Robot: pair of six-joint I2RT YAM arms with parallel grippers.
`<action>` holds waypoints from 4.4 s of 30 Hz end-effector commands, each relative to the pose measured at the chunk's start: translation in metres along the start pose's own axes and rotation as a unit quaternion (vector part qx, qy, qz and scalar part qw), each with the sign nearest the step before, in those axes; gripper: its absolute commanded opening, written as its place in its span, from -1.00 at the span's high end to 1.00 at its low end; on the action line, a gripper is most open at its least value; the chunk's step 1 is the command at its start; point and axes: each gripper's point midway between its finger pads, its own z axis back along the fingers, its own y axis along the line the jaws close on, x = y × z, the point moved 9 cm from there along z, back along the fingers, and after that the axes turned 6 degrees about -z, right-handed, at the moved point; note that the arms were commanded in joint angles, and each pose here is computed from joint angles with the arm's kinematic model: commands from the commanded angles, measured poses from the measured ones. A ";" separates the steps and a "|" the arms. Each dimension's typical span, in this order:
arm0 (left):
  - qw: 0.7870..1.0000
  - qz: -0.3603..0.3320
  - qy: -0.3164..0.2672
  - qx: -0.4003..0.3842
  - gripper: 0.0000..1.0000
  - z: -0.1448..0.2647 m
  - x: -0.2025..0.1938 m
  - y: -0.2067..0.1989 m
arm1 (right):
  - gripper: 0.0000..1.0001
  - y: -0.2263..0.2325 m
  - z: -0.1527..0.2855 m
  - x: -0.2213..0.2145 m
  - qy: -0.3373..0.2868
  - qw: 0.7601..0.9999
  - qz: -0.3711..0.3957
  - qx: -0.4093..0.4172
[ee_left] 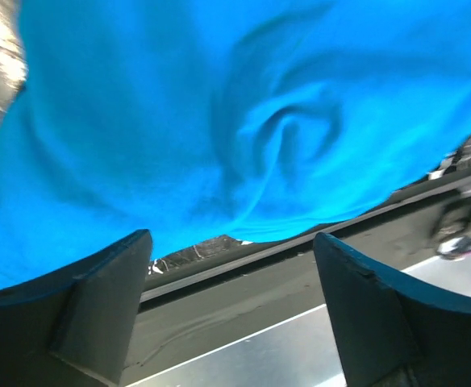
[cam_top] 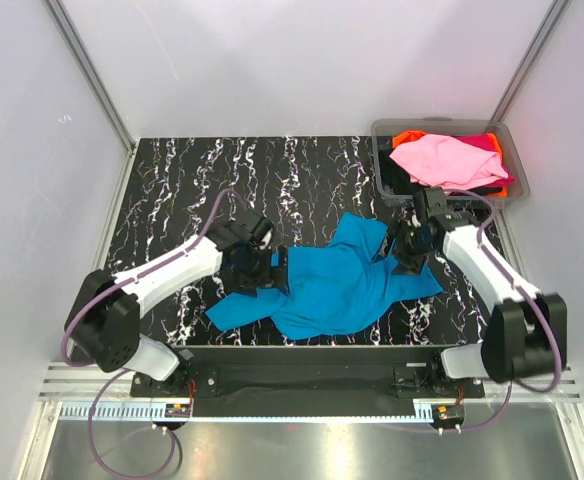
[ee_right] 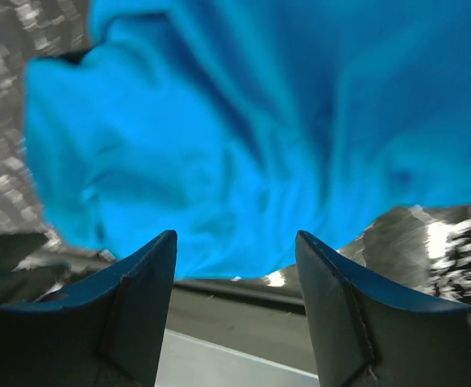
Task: Fold and stack the t-shirts
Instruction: Flatten the tshirt out
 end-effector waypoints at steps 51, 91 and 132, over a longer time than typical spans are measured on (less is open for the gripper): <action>0.977 -0.030 -0.194 0.086 -0.97 0.072 -0.037 0.026 | -0.47 0.061 -0.053 0.018 0.030 0.987 0.150 0.039; 0.875 -0.171 -0.443 -0.095 1.00 0.231 -0.058 0.003 | 1.00 0.076 0.148 -0.061 -0.146 0.927 0.285 0.198; 0.970 -0.059 -0.191 0.139 -0.59 0.086 0.033 0.039 | -0.41 0.055 -0.032 0.011 0.063 0.982 0.178 0.025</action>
